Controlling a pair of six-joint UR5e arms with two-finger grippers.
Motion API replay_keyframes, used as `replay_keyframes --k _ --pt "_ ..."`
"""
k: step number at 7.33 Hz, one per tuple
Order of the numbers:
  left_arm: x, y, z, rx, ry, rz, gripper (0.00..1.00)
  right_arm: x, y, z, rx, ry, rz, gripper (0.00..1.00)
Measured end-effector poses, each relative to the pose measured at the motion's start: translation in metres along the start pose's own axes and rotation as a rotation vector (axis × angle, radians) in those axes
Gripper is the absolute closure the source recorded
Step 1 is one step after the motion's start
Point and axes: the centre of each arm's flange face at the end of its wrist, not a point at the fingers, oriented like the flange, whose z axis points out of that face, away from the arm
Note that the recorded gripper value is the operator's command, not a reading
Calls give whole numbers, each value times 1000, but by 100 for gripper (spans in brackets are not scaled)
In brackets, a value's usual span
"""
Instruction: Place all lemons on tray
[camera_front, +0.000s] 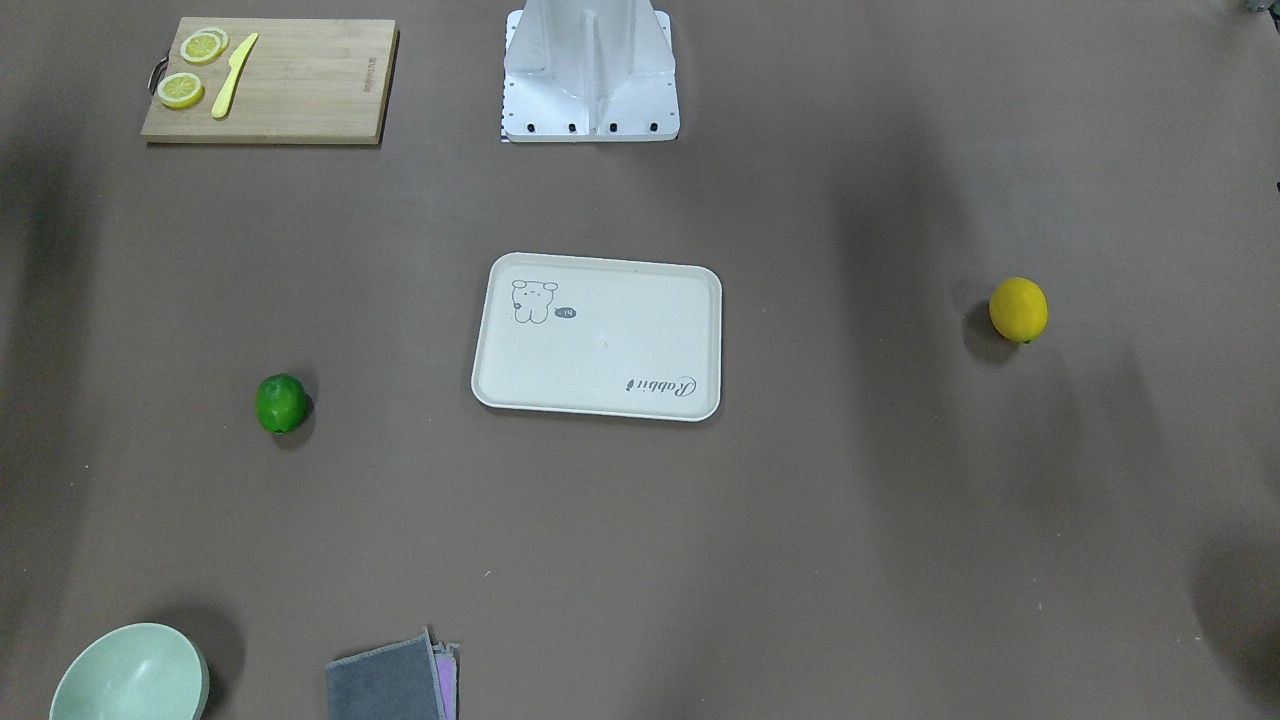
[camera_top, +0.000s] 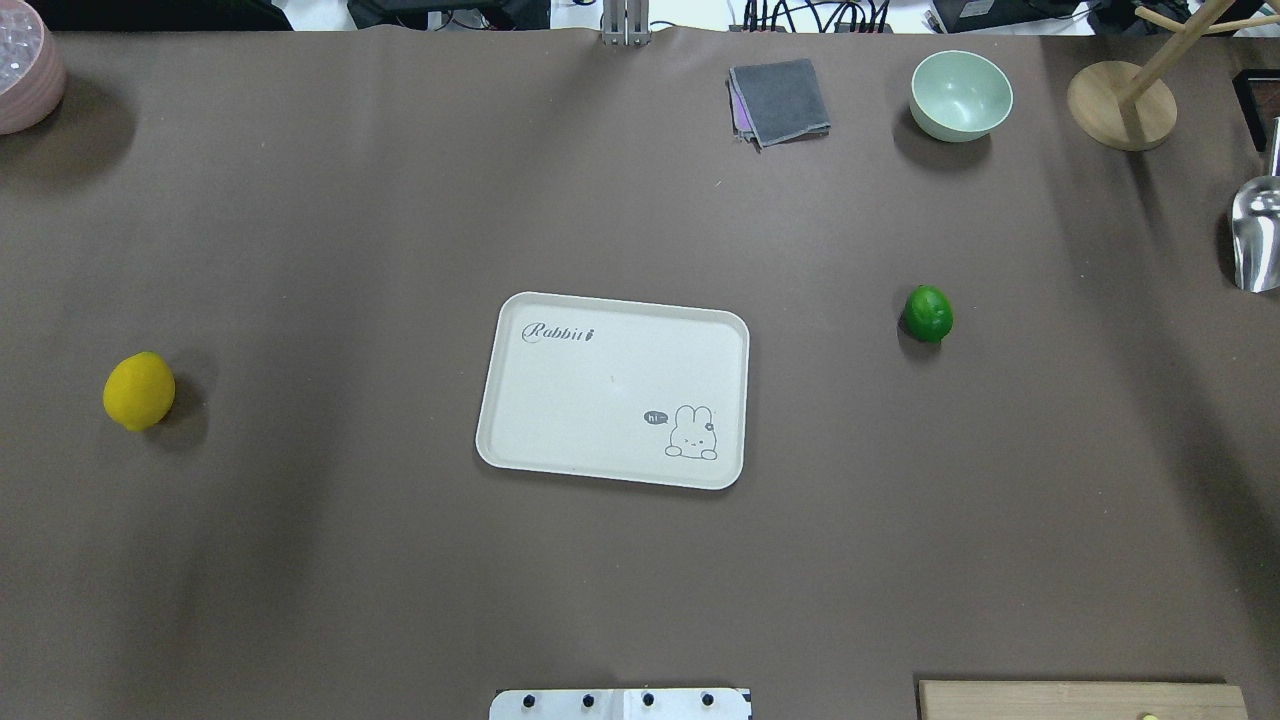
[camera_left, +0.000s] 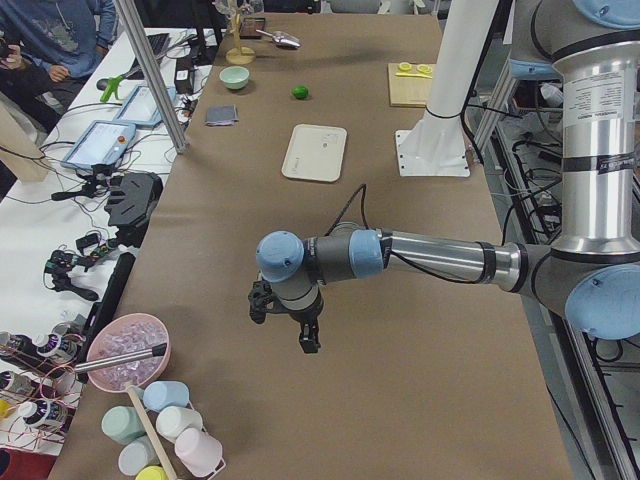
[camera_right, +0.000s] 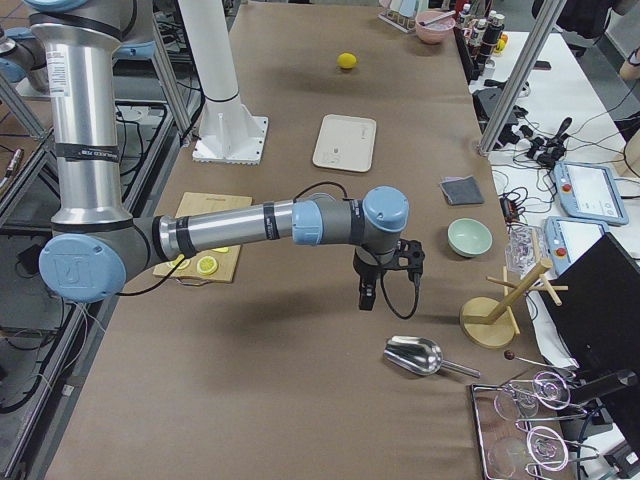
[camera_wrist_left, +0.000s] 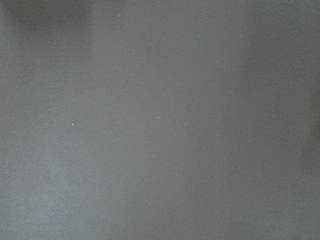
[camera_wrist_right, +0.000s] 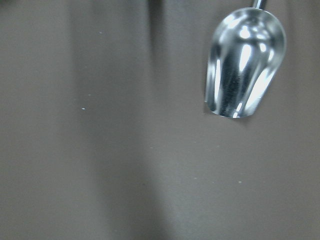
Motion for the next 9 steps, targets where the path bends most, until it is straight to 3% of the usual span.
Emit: replay_keyframes --k 3,4,7,9 --pt "97 -73 -90 -31 -87 -23 2 -120 -22 30 -44 -30 -22 1" --pt "126 -86 -94 -33 -99 -14 2 -162 -32 45 -59 -31 -54 1" --pt "175 -100 -67 -18 -73 -4 2 -250 -64 99 -94 -19 -156 1" --pt "197 -88 -28 0 -58 -6 2 -282 -78 137 -74 -24 -225 1"
